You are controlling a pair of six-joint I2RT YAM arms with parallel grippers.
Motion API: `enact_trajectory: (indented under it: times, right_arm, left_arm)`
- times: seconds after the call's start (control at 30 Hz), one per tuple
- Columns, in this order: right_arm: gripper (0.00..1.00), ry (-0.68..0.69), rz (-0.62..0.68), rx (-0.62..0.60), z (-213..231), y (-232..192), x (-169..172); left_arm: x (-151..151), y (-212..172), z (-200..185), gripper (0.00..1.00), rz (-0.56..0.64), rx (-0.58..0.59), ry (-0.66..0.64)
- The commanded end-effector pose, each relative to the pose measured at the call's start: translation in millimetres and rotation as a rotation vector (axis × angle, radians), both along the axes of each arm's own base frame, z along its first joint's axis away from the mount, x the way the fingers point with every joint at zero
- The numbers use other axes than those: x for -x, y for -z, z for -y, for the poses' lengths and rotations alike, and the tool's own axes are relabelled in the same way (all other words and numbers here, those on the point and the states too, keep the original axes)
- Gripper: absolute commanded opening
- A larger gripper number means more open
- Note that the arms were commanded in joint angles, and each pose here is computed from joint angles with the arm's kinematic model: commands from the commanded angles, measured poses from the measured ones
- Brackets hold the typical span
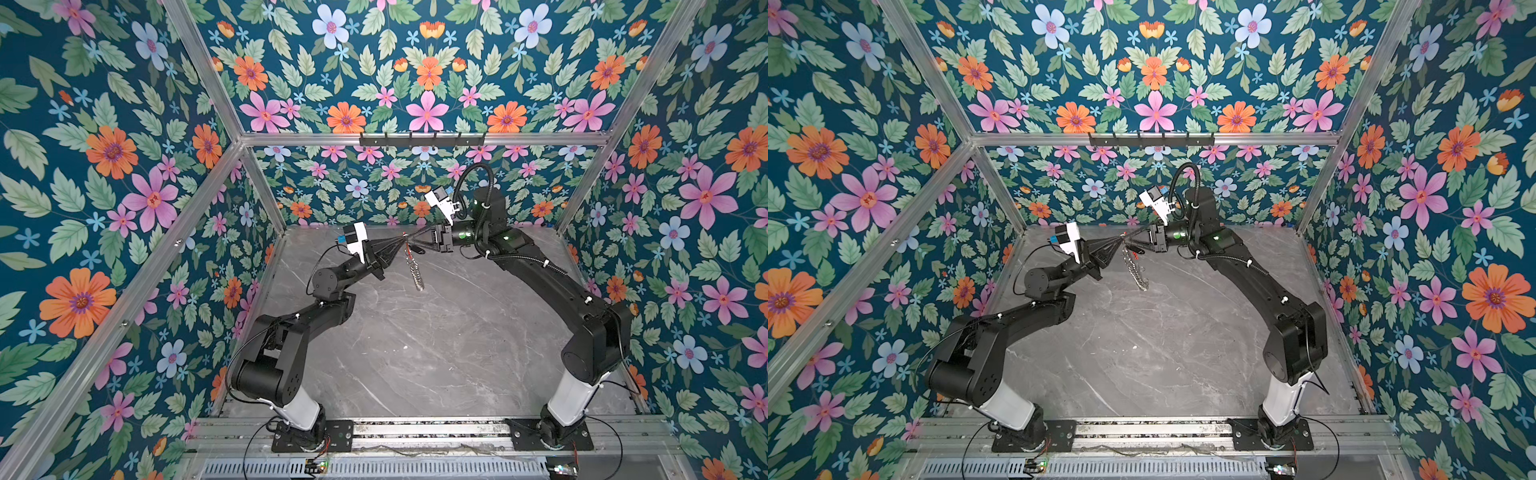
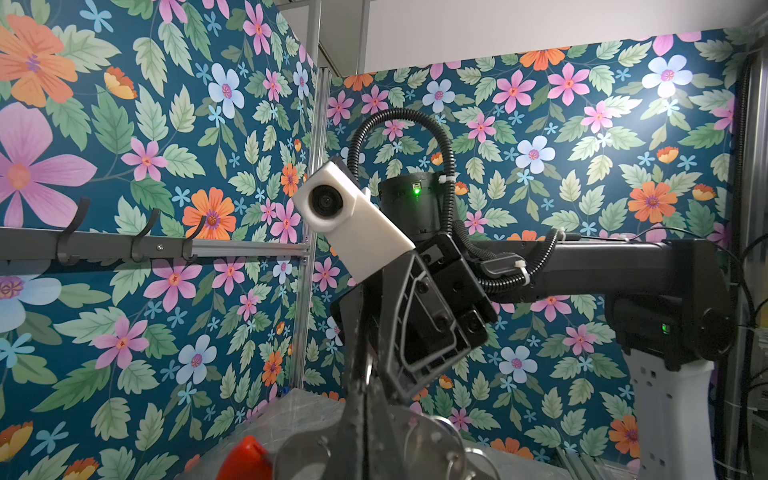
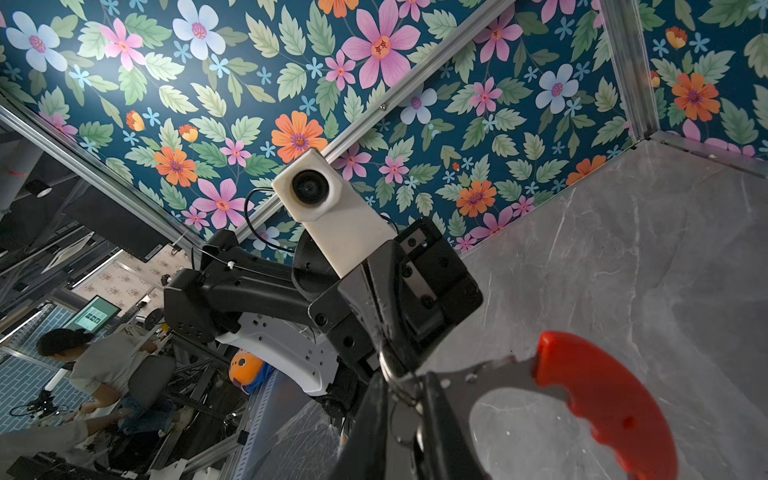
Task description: Put the keys on the keyring
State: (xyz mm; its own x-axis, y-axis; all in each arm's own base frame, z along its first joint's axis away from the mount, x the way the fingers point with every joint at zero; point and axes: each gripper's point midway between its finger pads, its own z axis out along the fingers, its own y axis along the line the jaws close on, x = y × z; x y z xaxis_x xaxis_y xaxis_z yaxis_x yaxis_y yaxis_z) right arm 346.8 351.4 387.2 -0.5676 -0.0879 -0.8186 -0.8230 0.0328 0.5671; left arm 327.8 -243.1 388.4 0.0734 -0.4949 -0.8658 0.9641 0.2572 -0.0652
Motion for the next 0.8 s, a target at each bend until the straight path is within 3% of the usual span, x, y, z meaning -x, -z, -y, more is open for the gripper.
enact_trajectory:
  times: [0.0, 0.17, 0.77]
  right_arm:
    - [0.09, -0.006, 0.028, -0.005, -1, -2, 0]
    - [0.0, 0.0, 0.032, 0.003, -1, 0, 0]
    - [0.0, 0.08, 0.094, 0.14, -2, 23, -2]
  left_arm:
    - [7, -10, -3, 0.0, 0.053, 0.022, 0.006]
    - [7, -9, -2, 0.0, 0.047, 0.02, 0.01]
    - [-4, 18, 3, 0.0, -0.002, -0.018, 0.013]
